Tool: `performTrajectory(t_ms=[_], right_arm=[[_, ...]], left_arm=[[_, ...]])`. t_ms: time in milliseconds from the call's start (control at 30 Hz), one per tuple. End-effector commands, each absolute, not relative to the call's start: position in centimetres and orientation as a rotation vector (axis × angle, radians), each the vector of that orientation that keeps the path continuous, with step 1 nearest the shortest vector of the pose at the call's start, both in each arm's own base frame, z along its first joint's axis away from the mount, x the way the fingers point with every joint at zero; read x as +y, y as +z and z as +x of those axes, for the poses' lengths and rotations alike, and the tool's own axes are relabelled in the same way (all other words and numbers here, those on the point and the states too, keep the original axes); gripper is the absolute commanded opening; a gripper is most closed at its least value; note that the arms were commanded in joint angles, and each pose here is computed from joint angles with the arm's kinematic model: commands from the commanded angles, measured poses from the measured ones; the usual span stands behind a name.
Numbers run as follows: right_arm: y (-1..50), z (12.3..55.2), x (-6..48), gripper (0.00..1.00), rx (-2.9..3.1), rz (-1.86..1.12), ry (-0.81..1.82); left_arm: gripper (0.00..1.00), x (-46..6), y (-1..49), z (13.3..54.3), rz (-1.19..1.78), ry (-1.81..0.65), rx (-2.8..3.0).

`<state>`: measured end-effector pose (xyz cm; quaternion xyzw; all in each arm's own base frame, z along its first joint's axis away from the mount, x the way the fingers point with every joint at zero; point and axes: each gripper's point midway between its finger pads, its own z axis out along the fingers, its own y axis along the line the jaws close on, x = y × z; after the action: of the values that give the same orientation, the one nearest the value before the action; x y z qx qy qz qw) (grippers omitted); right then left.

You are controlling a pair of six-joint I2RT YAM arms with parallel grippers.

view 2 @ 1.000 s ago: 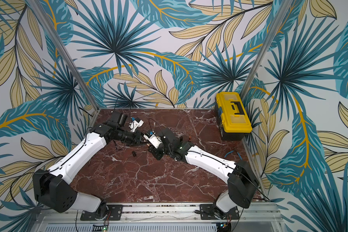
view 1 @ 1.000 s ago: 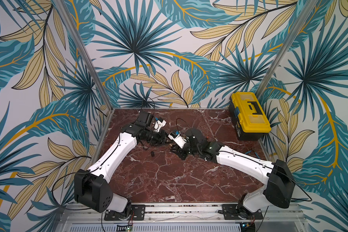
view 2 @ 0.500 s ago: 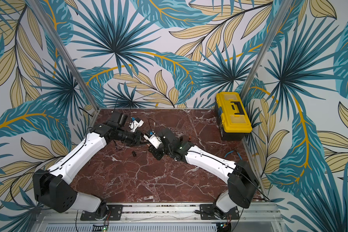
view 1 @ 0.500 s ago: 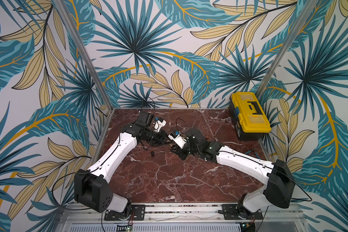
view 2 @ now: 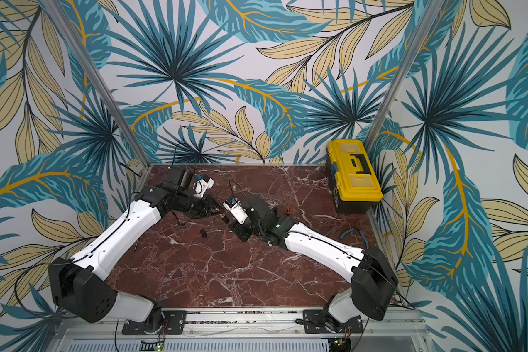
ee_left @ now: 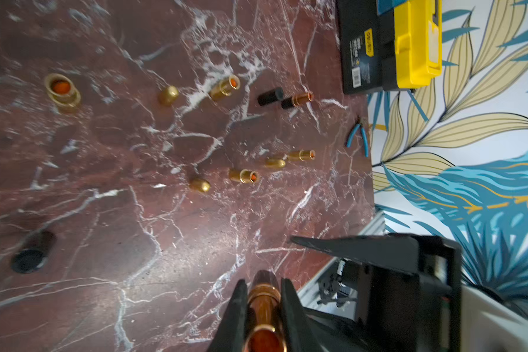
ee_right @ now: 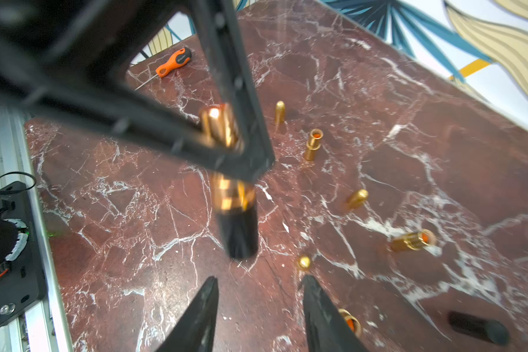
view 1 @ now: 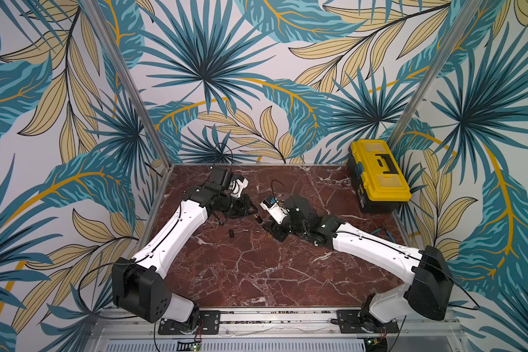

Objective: Open the lipstick cap
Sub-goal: Place the lipstick at the center of the board.

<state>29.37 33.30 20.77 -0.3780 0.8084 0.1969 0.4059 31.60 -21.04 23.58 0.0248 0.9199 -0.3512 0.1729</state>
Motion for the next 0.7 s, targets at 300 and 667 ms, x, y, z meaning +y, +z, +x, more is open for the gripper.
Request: performTrajectory(t_ms=[300,667], right_arm=[[24.7,29.1,28.3,0.47,1.971,-0.77,0.363],[23.5,28.9,27.4,0.47,2.001,-0.769,0.329]], left_arm=[[0.08,-20.0,16.4,35.5,0.129,-0.347,2.569],[0.08,-19.1,11.3,35.2,0.133,-0.18,2.471]])
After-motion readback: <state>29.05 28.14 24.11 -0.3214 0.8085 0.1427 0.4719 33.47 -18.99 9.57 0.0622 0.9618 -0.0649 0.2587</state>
